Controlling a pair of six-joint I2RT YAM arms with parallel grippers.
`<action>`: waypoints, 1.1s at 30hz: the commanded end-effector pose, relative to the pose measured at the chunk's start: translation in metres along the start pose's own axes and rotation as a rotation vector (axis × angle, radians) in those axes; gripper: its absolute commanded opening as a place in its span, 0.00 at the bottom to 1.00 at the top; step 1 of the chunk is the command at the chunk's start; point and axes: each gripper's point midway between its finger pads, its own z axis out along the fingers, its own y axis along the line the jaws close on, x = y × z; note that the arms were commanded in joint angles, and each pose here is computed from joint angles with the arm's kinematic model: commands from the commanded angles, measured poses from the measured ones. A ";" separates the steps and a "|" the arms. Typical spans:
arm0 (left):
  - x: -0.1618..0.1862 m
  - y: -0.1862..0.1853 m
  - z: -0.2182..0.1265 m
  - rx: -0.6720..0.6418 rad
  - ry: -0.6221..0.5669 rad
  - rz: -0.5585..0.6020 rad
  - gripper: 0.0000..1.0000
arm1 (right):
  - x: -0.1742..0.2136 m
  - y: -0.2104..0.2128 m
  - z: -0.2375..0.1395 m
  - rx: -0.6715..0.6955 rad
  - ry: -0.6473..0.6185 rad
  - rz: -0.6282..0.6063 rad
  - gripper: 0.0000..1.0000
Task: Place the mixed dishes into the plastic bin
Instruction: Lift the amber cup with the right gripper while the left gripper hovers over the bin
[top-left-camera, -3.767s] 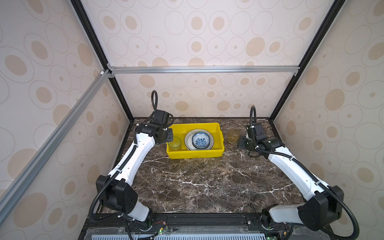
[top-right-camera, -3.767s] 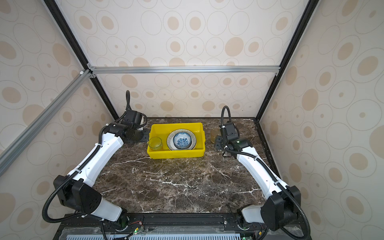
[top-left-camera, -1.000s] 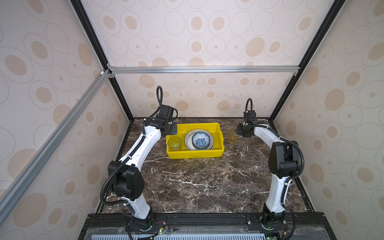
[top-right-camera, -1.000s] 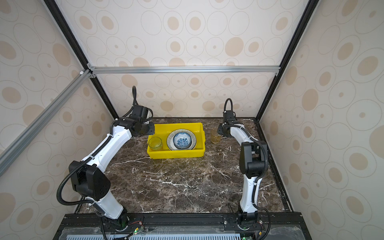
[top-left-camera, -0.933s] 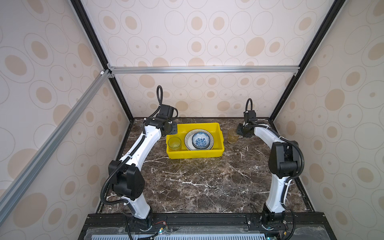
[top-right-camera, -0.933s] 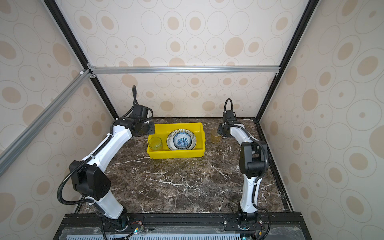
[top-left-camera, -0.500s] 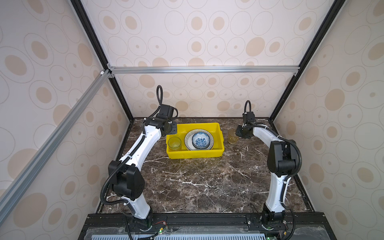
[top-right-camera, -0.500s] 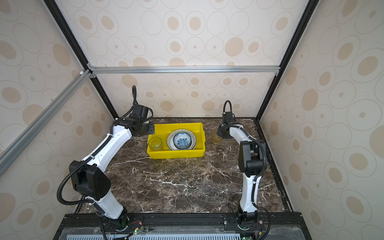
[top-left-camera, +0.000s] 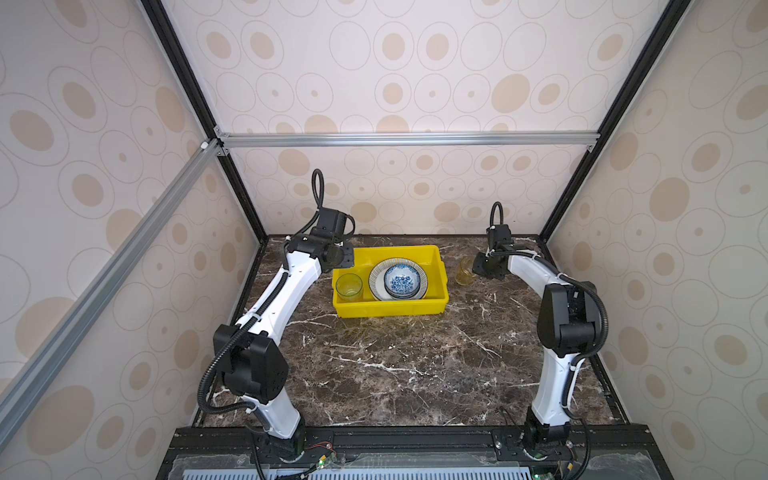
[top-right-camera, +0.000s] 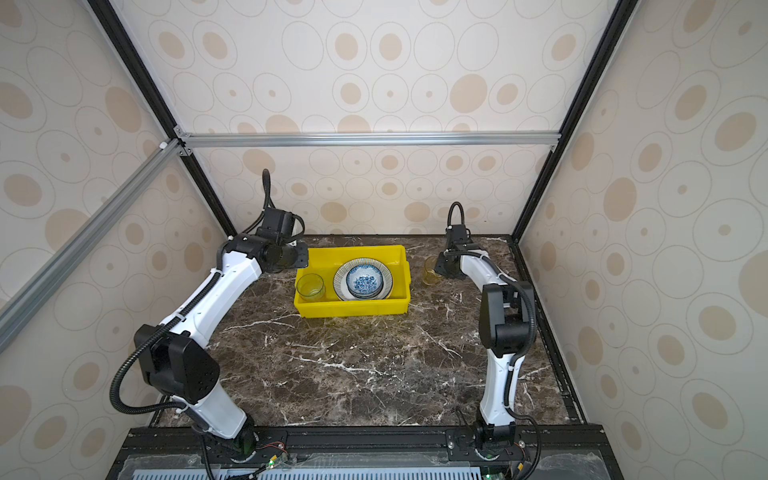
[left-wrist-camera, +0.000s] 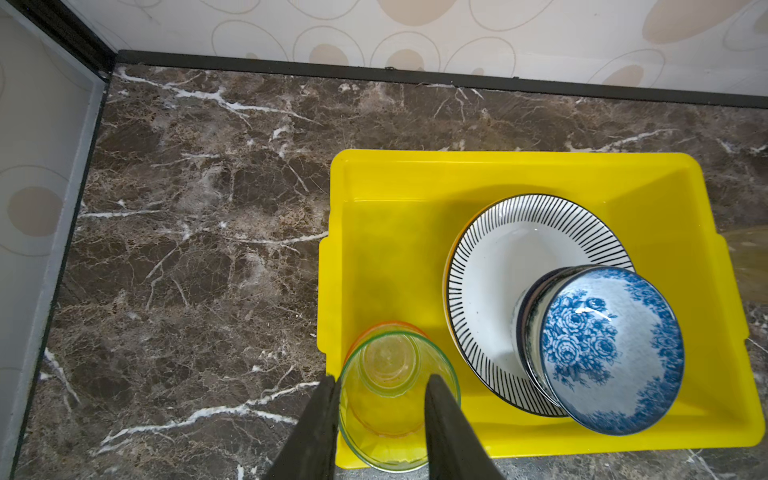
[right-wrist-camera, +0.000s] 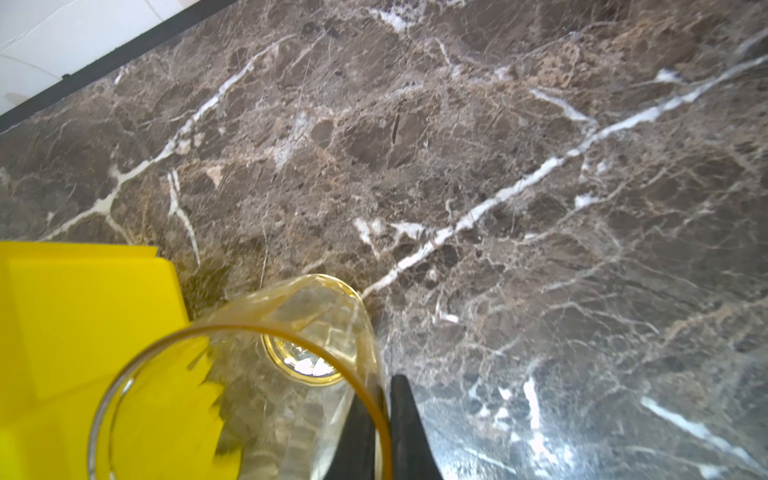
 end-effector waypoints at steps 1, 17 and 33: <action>0.002 -0.008 -0.019 0.031 -0.009 0.026 0.35 | -0.004 0.005 -0.033 -0.039 -0.030 -0.009 0.00; 0.022 -0.033 -0.055 0.109 -0.049 0.061 0.36 | 0.029 0.008 -0.103 -0.084 -0.042 -0.038 0.00; 0.043 -0.024 -0.075 0.115 -0.051 0.048 0.37 | 0.069 0.009 -0.160 -0.077 -0.096 -0.083 0.00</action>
